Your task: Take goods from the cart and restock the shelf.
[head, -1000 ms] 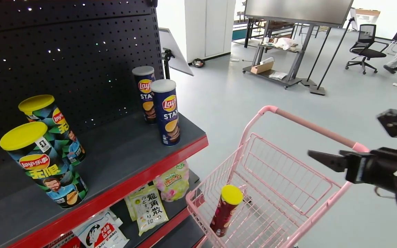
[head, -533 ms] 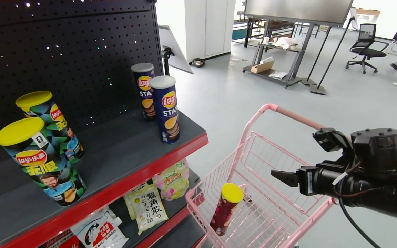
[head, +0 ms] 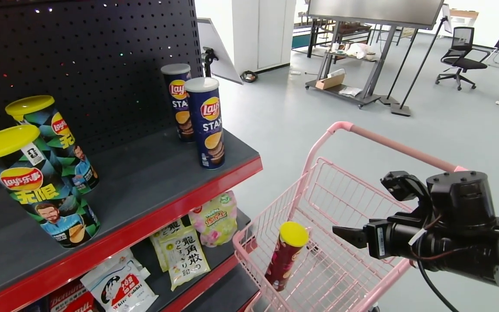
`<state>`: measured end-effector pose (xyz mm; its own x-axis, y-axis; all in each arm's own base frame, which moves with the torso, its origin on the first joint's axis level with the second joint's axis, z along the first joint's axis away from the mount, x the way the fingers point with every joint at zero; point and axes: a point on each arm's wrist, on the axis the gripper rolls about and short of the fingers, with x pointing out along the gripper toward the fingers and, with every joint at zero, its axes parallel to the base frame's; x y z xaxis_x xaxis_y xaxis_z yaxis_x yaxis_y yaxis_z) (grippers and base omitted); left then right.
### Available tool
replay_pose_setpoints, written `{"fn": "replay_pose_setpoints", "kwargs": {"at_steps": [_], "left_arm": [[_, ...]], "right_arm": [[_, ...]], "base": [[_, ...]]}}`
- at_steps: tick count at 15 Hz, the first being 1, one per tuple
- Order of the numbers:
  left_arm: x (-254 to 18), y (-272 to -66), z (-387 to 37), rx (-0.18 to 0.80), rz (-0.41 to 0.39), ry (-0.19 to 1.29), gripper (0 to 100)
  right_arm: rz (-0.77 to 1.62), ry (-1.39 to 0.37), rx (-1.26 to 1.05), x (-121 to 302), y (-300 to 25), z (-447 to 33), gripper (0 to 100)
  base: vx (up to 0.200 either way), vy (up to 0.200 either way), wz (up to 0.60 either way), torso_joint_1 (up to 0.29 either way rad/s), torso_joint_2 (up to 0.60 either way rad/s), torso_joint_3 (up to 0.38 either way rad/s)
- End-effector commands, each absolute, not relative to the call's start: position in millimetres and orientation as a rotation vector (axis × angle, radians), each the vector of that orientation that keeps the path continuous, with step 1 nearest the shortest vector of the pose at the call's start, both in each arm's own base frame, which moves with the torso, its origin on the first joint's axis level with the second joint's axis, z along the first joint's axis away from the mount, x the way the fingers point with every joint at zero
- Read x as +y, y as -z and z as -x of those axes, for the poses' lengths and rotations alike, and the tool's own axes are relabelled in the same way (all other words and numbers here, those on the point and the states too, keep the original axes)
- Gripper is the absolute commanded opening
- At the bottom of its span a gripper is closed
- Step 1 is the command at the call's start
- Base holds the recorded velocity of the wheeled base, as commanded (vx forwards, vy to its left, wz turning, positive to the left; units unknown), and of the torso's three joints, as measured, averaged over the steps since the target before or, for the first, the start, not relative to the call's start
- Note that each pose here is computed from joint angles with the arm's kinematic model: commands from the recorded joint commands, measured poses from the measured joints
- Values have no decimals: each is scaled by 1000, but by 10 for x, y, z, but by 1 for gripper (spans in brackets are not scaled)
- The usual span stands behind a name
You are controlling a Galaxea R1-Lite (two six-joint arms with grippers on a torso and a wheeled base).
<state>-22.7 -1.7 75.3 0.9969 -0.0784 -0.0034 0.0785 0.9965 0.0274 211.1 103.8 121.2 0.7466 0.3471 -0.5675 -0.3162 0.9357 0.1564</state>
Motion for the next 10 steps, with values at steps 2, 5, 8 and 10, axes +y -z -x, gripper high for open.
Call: {"fn": "replay_pose_setpoints", "kwargs": {"at_steps": [2, 5, 8, 10], "left_arm": [[-17, -754, 228, 2, -27, 78, 100], [-17, -754, 228, 2, -27, 78, 100], [-17, -754, 228, 2, -27, 78, 100], [-17, -754, 228, 2, -27, 78, 100]], "right_arm": [[-38, -383, 634, 1138, -1203, -2045, 100], [-28, -408, 645, 1182, -1178, -1993, 100], [-38, -438, 670, 1251, -1122, -1916, 100], [-51, -480, 659, 1358, -972, -1850, 100]], "base": [[0, 0, 0, -144, 361, 217], [0, 0, 0, -124, 328, 199], [0, 0, 0, -18, 52, 39], [0, 0, 0, 0, 0, 0]]}}
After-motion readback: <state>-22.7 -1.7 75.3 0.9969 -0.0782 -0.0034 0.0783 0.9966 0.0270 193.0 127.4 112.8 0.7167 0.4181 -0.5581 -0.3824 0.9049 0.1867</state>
